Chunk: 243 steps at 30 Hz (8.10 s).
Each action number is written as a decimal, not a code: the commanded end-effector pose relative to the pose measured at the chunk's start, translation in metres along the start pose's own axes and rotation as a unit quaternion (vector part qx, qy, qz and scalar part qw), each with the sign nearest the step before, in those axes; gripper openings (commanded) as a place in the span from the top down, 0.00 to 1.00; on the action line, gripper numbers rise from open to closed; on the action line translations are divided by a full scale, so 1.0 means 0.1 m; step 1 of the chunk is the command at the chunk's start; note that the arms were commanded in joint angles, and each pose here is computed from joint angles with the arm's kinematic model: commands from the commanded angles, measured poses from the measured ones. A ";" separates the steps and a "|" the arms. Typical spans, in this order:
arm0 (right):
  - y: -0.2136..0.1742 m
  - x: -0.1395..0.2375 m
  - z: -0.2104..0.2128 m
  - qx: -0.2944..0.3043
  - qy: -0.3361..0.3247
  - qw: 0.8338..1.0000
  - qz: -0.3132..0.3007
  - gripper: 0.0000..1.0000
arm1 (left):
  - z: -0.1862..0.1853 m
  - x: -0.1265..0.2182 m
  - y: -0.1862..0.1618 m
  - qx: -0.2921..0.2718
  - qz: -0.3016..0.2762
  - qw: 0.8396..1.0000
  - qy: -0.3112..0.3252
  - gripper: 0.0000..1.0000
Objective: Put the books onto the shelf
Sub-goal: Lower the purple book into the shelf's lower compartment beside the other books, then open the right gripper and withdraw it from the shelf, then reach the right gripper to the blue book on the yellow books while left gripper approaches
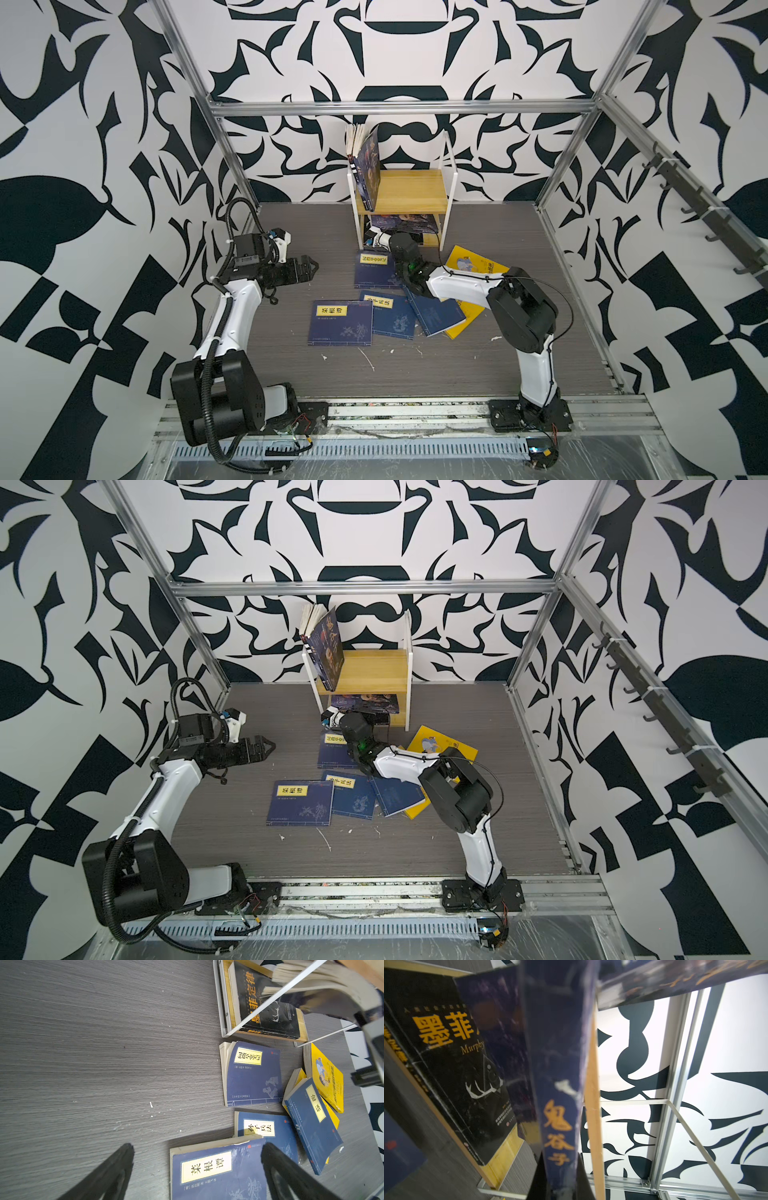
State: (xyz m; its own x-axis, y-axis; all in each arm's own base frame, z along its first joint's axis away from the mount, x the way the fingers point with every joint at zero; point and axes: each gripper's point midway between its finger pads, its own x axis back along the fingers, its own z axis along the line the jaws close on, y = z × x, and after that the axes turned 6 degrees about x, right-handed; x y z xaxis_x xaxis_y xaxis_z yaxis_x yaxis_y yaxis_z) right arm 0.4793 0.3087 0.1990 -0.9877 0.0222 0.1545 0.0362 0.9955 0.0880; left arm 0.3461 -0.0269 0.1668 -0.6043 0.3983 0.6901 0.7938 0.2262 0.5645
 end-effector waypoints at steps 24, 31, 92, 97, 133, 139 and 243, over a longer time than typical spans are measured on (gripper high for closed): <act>0.12 -0.26 0.71 -0.005 0.145 0.989 -0.021 1.00 | -0.05 0.08 0.06 -0.018 -0.008 1.000 0.002 0.01; 0.24 -0.46 0.56 -0.008 0.138 0.990 -0.036 1.00 | -0.05 0.08 0.06 -0.018 -0.008 1.000 0.002 0.01; 0.06 -0.38 0.79 -0.079 0.370 0.919 -0.108 0.72 | -0.04 0.10 0.05 -0.020 -0.005 1.000 0.006 0.01; 0.09 -0.33 0.67 -0.072 0.365 0.921 -0.117 0.73 | -0.05 0.10 0.06 -0.020 -0.005 1.000 0.004 0.00; 0.29 -0.49 0.79 -0.076 0.347 0.926 -0.127 0.70 | -0.12 0.18 0.08 -0.025 -0.019 1.000 -0.002 0.01; 0.34 -0.55 0.81 -0.084 0.339 0.929 -0.124 0.72 | -0.11 0.20 0.07 -0.028 -0.021 0.999 0.001 0.00; -1.67 1.81 1.94 -0.632 0.377 0.592 0.328 0.58 | -2.00 -2.08 -1.22 0.213 0.299 0.910 -0.191 0.42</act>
State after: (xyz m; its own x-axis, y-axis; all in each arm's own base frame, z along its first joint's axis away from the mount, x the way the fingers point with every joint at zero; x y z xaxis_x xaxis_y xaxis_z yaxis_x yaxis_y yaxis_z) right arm 0.2752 0.1662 0.0350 -0.4203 -0.1678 0.8917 0.9067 -0.1148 0.4057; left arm 0.3625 -0.3118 0.0532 -0.0791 0.8276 0.5558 0.9816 0.1618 -0.1012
